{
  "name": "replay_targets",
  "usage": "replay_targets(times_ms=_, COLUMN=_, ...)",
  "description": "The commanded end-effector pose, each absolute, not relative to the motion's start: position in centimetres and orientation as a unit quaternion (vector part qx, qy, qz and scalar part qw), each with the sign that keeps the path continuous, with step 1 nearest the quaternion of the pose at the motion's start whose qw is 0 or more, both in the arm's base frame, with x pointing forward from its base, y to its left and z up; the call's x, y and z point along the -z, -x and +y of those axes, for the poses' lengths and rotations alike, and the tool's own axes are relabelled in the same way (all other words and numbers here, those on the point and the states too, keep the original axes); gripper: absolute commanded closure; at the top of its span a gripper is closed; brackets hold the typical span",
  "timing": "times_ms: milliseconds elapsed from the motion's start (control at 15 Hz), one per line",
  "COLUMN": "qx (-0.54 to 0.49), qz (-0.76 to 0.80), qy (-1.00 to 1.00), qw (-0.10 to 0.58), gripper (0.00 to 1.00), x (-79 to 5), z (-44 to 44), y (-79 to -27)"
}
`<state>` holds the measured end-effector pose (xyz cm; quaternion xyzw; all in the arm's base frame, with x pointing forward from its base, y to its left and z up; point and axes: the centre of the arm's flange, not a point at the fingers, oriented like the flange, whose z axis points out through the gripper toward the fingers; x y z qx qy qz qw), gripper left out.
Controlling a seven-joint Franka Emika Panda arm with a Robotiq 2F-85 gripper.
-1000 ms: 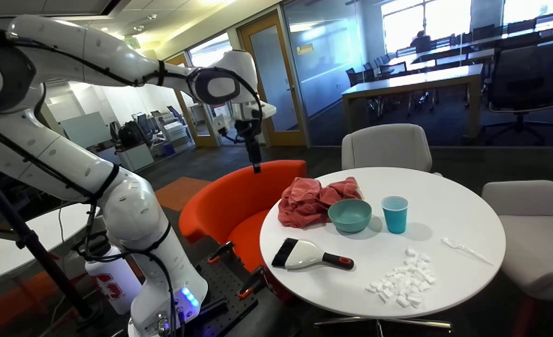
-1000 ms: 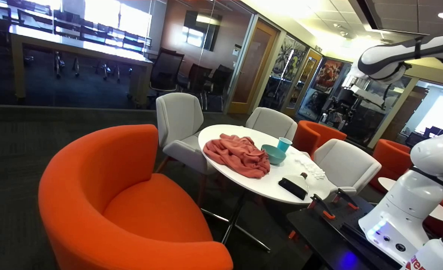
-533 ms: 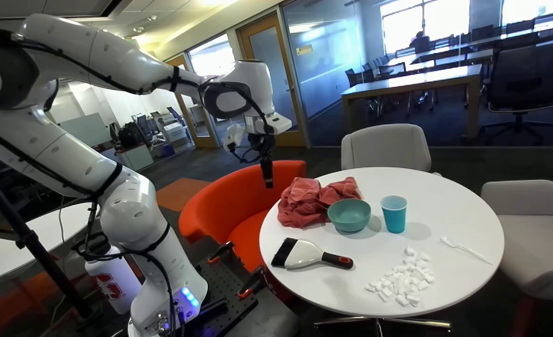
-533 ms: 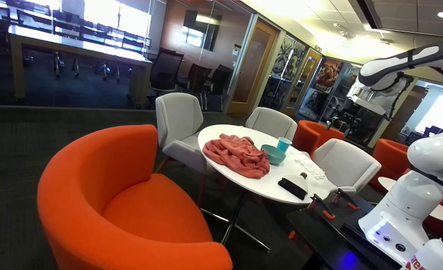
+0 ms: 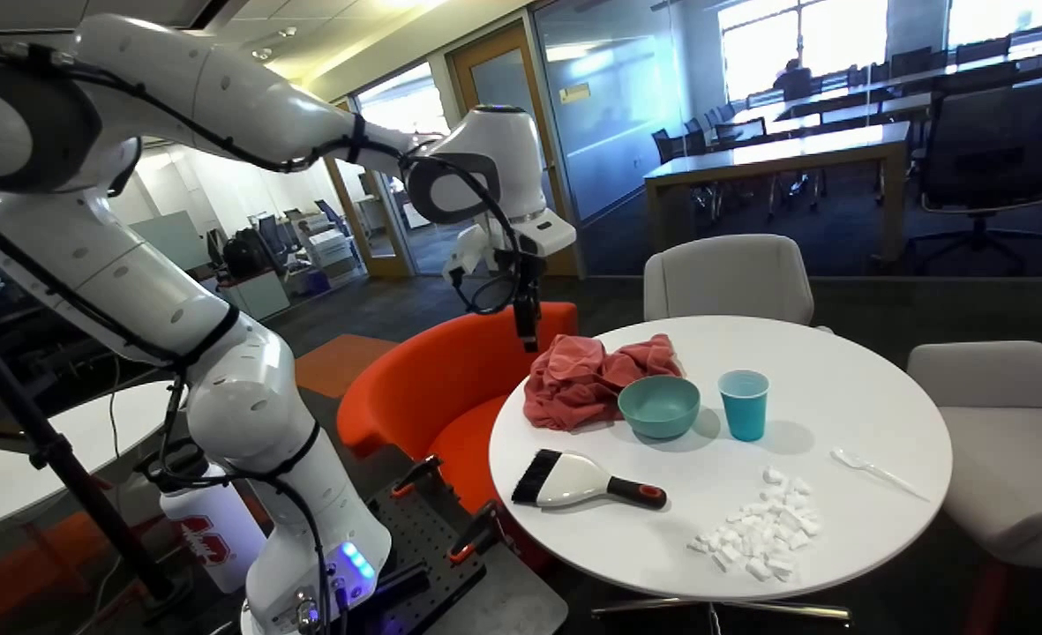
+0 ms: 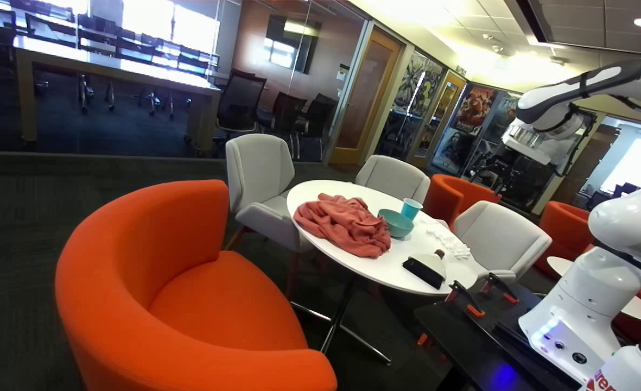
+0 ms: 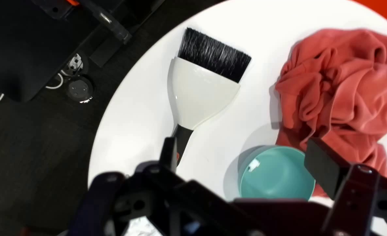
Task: Sweep the white things on the table to the left
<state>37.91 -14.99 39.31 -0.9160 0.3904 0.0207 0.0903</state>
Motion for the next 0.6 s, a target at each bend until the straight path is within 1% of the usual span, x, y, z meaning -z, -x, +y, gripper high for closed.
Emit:
replay_targets(times_ms=0, qx=-0.038, qz=0.477, qy=0.872, qw=0.106, gripper=0.00, x=-35.8, z=-21.8, y=-43.3)
replay_targets(times_ms=200, qx=-0.070, qz=0.536, qy=0.833, qw=0.119, gripper=0.00, x=-31.3, z=-26.2, y=-45.0)
replay_targets(times_ms=533, qx=-0.113, qz=0.609, qy=0.757, qw=0.208, gripper=0.00, x=-23.9, z=-29.0, y=-47.5)
